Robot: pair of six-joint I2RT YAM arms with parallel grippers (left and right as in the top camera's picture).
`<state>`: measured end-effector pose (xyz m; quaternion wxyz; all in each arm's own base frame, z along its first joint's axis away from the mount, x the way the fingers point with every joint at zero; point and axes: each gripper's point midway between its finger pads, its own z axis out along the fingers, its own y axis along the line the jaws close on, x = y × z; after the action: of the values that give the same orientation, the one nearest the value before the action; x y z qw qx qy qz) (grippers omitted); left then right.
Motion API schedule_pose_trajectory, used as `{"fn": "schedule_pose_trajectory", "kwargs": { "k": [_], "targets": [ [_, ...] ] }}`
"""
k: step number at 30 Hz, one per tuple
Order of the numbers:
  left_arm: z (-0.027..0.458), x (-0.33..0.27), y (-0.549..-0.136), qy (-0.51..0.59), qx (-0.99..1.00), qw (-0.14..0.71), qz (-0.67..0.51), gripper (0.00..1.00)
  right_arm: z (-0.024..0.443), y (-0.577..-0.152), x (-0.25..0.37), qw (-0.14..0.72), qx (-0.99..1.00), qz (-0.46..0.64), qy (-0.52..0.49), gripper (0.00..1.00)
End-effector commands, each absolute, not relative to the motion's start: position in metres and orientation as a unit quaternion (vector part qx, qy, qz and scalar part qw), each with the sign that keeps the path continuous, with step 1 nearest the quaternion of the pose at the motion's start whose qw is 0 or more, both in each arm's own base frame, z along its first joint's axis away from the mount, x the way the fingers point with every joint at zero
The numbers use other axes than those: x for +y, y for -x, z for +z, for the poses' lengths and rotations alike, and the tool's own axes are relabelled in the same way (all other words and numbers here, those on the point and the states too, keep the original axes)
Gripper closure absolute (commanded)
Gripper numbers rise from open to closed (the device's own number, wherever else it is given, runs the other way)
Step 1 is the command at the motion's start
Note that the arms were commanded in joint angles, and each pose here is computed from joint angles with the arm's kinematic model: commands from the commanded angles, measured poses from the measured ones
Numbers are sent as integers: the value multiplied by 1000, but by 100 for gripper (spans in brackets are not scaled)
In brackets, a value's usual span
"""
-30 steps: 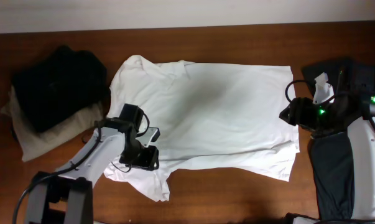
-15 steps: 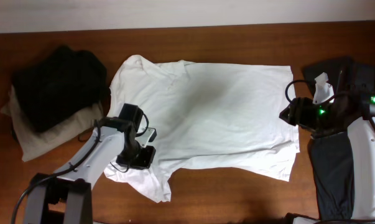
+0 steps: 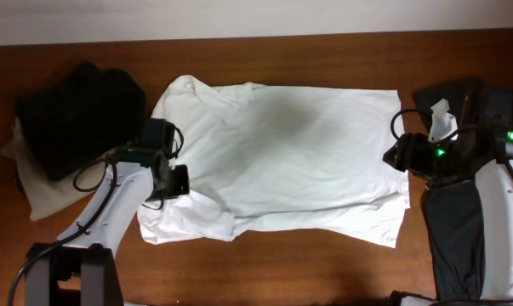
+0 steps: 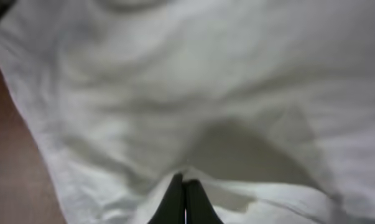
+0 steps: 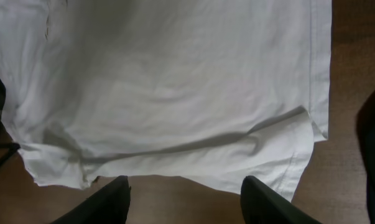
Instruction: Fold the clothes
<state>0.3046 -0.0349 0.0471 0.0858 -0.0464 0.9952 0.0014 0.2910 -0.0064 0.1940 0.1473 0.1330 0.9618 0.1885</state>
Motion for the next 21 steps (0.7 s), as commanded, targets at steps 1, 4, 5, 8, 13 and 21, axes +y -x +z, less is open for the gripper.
{"fn": "schedule_pose_trajectory", "kwargs": {
  "k": [1,4,5,8,13,21],
  "targets": [
    [61,-32,-330,57,989,139,6,100,194,-292,-6,148,963,185,-128,39],
    [74,-12,-340,67,983,161,63,100,194,-292,-6,148,963,185,-128,39],
    [73,-11,-338,67,983,157,66,96,194,-292,-7,148,963,185,-128,39],
    [72,-4,-329,67,984,141,84,25,188,-287,-18,136,967,151,-155,33],
    [61,-29,-338,-76,987,136,34,17,167,-276,-30,79,966,118,-216,30],
    [29,-57,-338,-208,972,105,-28,36,116,-237,-80,-9,931,116,-346,31]
  ]
}}
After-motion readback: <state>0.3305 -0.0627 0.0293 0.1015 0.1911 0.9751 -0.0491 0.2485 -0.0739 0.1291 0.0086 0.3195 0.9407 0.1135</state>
